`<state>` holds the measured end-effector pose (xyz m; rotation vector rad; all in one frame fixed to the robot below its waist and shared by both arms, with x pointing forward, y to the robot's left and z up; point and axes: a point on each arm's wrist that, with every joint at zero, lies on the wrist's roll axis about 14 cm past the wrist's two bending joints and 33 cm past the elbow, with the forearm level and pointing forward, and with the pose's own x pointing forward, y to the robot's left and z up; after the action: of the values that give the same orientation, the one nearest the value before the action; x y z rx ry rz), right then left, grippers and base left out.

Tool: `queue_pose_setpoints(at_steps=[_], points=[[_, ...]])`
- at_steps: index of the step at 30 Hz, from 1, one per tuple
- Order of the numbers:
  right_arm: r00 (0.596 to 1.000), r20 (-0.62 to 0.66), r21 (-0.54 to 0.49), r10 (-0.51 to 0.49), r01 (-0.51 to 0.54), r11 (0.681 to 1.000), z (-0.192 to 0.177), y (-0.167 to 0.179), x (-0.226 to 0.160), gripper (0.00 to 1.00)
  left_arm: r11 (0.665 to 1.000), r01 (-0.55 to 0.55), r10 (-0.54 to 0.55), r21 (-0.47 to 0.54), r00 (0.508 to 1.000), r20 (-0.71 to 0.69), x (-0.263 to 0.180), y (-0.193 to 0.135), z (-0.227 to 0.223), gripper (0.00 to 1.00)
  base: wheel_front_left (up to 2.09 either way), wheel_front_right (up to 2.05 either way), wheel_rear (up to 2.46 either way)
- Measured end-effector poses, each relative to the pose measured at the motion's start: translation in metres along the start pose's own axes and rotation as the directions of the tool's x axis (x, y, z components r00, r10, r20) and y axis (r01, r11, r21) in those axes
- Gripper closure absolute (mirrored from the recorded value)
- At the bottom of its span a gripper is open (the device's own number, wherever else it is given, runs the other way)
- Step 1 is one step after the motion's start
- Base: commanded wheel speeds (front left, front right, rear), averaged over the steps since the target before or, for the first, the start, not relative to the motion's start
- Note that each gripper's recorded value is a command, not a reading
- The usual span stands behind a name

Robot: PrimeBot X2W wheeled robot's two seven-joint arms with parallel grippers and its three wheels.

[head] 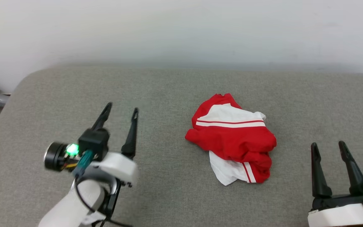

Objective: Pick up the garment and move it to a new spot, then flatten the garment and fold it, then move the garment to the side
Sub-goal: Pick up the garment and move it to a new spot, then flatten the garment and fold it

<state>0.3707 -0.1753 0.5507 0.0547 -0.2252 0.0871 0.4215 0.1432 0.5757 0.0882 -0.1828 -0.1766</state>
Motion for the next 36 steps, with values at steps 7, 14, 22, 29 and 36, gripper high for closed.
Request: queue_pose_setpoints(at_steps=[7,14,22,29,36], points=[[0.999,-0.018,0.005,0.032,-0.032,0.999,-0.004,0.011,-0.005,0.00,0.987,-0.159,0.159,-0.015,0.987,-0.006,-0.042,0.030,-0.009,0.00,0.00,0.00,0.00],[0.998,-0.044,0.007,0.046,-0.046,0.999,-0.012,0.016,-0.011,0.00,0.974,-0.224,0.224,-0.037,0.974,-0.024,-0.069,0.039,-0.019,0.00,0.00,0.00,0.00],[0.995,-0.093,0.010,0.045,-0.044,0.999,-0.025,0.016,-0.022,0.00,0.970,-0.236,0.233,-0.050,0.971,-0.050,-0.084,0.035,-0.032,0.00,0.00,0.00,0.00],[0.990,-0.135,0.012,0.035,-0.033,0.999,-0.036,0.013,-0.033,0.00,0.970,-0.239,0.236,-0.046,0.970,-0.059,-0.090,0.034,-0.037,0.00,0.00,0.00,0.00],[0.987,-0.155,0.014,0.031,-0.029,0.999,-0.042,0.012,-0.036,0.00,0.971,-0.236,0.233,-0.036,0.970,-0.068,-0.094,0.034,-0.042,0.00,0.00,0.00,0.00]])
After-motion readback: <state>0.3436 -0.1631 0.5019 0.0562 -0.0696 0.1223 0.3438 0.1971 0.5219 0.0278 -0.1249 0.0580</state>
